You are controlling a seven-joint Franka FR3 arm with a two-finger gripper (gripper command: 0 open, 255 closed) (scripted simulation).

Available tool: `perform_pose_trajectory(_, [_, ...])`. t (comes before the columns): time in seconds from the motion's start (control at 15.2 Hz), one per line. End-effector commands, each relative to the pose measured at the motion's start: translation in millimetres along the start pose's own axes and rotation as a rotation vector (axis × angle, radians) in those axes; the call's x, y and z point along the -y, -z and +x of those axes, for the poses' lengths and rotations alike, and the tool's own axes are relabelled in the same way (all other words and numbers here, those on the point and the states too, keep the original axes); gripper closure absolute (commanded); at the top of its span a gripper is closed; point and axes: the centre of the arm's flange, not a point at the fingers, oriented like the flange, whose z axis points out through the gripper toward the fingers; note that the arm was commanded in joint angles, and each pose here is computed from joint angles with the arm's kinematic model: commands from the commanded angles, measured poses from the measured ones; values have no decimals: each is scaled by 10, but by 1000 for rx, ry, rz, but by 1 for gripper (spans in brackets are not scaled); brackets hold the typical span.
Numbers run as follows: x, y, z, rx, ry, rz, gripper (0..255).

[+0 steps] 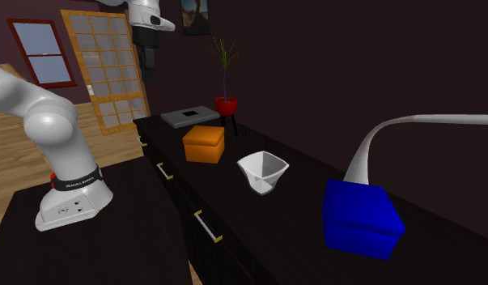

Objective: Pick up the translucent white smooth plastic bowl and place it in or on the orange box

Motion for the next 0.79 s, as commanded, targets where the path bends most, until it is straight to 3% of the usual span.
perform_pose_trajectory(0.0, [0,0,0,0,0,0,0])
perform_pose_trajectory(0.73, [-194,-780,1128,-53,25,0,0])
